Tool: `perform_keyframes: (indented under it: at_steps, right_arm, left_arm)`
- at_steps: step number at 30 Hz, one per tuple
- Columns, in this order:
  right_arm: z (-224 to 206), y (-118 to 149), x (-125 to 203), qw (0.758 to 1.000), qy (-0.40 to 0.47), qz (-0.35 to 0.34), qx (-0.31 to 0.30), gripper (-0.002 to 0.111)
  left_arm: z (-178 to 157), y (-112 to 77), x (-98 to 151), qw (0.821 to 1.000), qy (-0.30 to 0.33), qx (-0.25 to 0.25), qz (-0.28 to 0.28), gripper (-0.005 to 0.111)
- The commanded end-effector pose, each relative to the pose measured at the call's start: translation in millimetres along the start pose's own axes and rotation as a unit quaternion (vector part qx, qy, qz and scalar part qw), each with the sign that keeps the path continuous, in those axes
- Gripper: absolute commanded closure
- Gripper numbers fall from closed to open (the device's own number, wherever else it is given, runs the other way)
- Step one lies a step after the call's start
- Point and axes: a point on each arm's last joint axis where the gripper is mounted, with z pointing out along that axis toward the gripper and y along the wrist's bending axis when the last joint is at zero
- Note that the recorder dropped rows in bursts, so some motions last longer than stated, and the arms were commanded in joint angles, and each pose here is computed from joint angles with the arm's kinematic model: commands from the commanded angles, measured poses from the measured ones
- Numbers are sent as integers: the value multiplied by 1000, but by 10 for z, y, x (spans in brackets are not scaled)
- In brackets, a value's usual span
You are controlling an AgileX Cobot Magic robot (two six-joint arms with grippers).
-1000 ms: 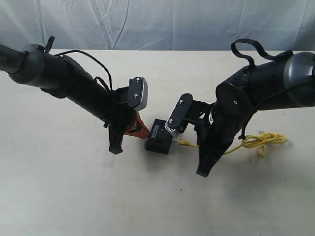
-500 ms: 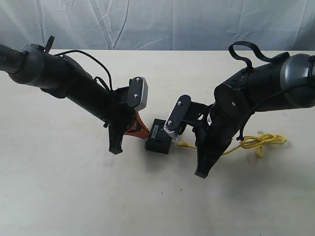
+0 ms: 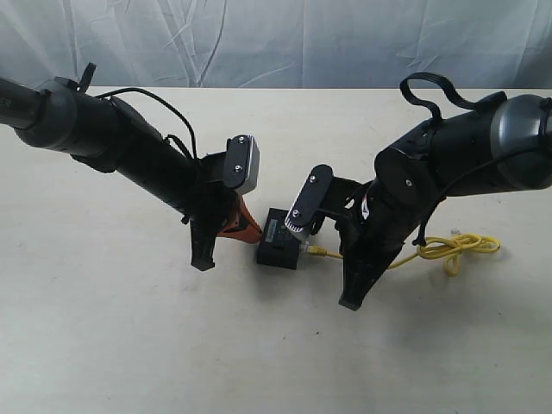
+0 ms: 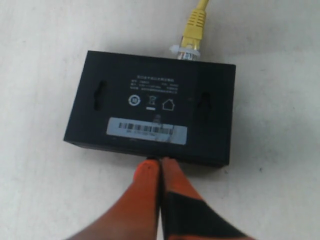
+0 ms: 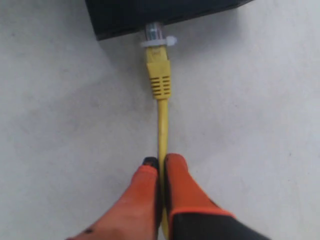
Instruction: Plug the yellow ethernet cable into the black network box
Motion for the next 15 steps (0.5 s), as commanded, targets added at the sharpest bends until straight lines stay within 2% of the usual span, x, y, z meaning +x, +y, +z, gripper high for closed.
perform_keyframes:
  at_steps: [1,10,15]
  right_arm:
    - [-13,-15,-30,1000,-12,-5,7,109]
    - [-1,-19,-46,1000,-20,-11,10,109]
    - [44,11,-86,999,-41,-11,-6,109]
  left_arm:
    - [-3,0,-22,1000,-7,2,-7,107]
    - [-4,5,-54,999,-25,0,-31,107]
    - [-5,-24,-57,999,-26,16,-22,107]
